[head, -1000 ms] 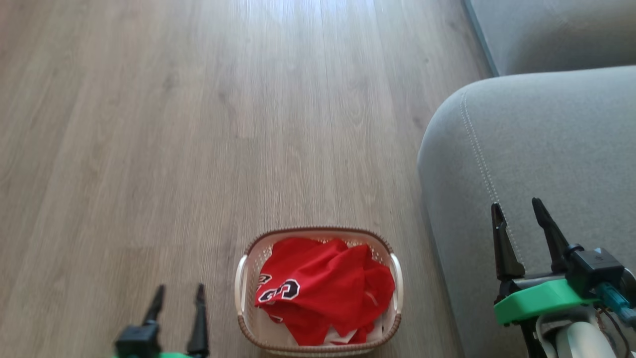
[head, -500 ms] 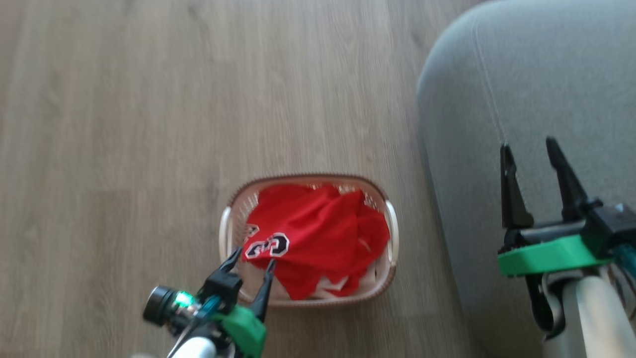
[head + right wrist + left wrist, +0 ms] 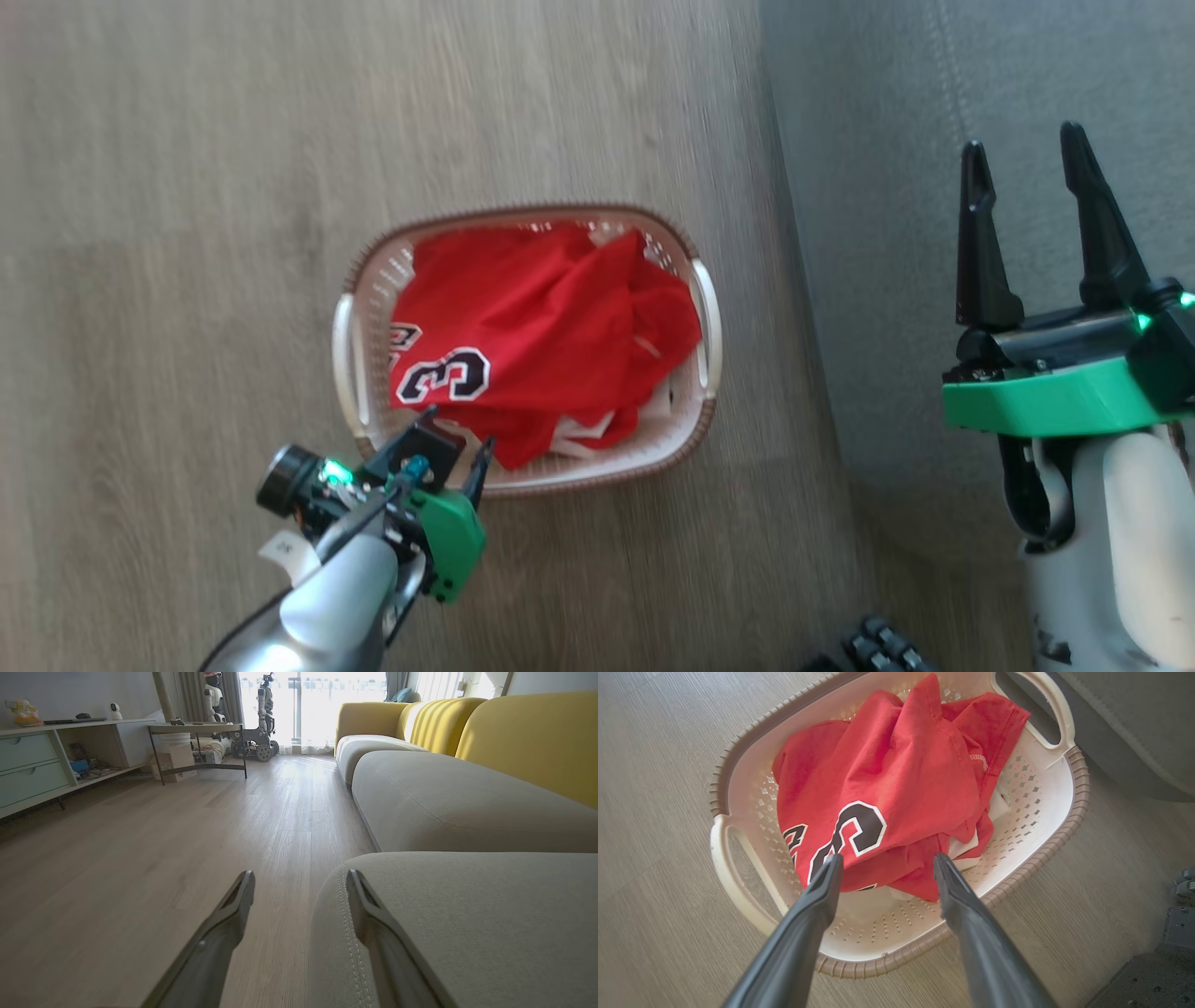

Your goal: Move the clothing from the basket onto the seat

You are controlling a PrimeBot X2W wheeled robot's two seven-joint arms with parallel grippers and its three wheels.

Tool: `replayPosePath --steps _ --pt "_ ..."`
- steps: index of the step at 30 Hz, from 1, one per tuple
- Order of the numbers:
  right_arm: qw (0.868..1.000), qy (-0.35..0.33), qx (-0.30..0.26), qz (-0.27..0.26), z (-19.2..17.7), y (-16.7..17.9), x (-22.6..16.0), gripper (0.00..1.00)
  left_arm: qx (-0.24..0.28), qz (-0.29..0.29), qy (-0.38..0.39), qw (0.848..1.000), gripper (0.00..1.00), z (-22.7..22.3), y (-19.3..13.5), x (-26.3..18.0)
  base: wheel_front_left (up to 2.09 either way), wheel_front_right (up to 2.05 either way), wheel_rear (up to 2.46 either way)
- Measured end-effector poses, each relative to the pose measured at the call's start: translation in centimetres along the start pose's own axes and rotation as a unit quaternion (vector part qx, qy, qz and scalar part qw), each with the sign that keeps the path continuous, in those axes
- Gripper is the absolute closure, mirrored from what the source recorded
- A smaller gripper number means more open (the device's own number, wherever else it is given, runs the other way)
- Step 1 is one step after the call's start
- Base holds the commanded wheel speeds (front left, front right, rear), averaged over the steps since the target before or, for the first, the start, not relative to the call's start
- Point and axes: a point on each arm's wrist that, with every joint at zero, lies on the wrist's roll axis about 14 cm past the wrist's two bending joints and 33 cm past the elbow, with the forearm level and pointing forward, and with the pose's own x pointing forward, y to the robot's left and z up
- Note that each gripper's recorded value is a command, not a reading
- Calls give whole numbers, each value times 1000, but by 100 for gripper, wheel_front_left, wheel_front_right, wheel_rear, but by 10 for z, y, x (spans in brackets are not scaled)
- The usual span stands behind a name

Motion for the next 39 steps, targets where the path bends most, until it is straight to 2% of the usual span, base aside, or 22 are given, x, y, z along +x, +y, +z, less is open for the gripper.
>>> replayPosePath --steps 8,15,28,29,31,35,39 --pt "1000 22 -6 1 -28 -2 14 0 12 -22 37 999 0 -20 -1 37 0 0 0" --pt "999 37 -10 2 -45 -4 19 0 30 -13 59 998 0 -32 10 56 0 0 0" --pt "999 41 -14 3 -55 -6 25 0 60 -7 81 995 0 -36 17 83 0 0 0" --pt "999 40 -14 3 -55 -6 25 0 61 -8 80 995 51 -35 16 85 0 0 0" --pt "999 41 -15 1 -55 -8 25 0 60 -12 71 996 100 -30 15 88 0 0 0" --pt "999 36 -10 0 -51 -8 25 0 58 -18 46 997 100 -17 11 88 0 0 0" --pt "1000 29 -5 1 -44 -6 25 0 30 -11 9 999 100 5 13 84 0 0 0"
